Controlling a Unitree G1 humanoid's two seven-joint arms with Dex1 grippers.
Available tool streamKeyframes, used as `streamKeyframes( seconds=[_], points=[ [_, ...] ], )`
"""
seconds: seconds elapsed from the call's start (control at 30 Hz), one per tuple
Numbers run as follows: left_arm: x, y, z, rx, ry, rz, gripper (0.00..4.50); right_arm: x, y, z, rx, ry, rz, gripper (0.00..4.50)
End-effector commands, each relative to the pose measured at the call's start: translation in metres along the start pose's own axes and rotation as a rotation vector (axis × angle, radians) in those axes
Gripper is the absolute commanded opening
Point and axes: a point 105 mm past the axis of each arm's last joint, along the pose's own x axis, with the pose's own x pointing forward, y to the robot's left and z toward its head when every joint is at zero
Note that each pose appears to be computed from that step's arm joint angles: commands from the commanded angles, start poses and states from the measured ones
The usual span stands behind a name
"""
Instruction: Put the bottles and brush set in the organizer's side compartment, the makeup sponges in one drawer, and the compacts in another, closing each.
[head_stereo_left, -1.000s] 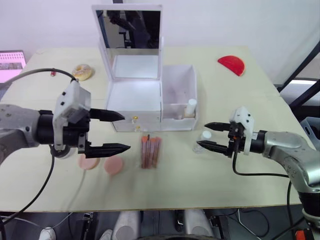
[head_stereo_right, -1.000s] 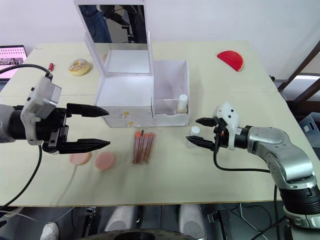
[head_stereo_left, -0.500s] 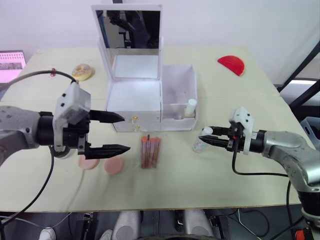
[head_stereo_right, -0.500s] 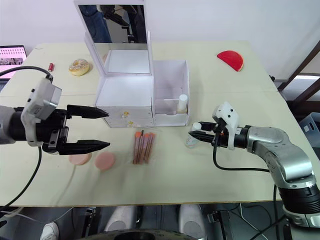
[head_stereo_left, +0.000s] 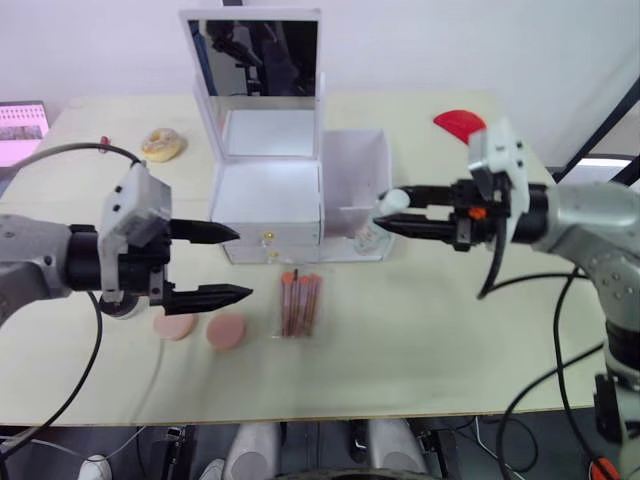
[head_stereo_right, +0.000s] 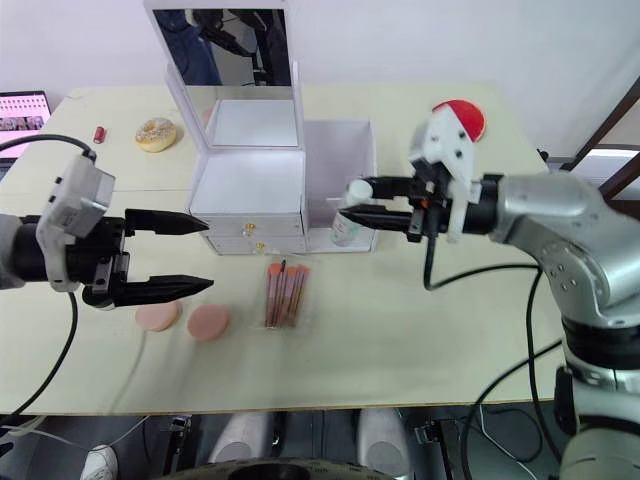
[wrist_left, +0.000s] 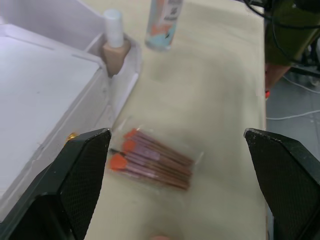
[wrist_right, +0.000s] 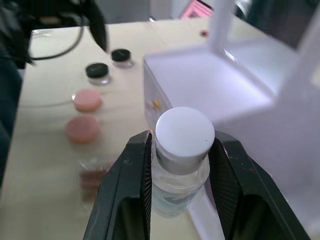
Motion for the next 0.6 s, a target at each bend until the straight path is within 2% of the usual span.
streamKeyframes(
  seconds=[0.03, 0.23, 0.4, 0.6],
  points=[
    [-0.006, 0.003, 0.006, 0.04, -0.006, 0.039, 4.5, 0.012, -0.008, 0.012, -0.016, -0.006, -0.004, 1.1],
    [-0.011, 0.005, 0.002, 0.032, -0.003, 0.075, 4.5, 0.039, -0.042, 0.004, -0.011, 0.052, -0.117, 1.1],
    [-0.012, 0.0, 0.004, 0.031, -0.005, 0.078, 4.5, 0.048, -0.053, -0.013, -0.016, 0.093, -0.137, 1.1],
    [-0.012, -0.001, 0.004, 0.025, -0.006, 0.085, 4.5, 0.057, -0.054, -0.036, -0.004, 0.142, -0.118, 1.1]
  ],
)
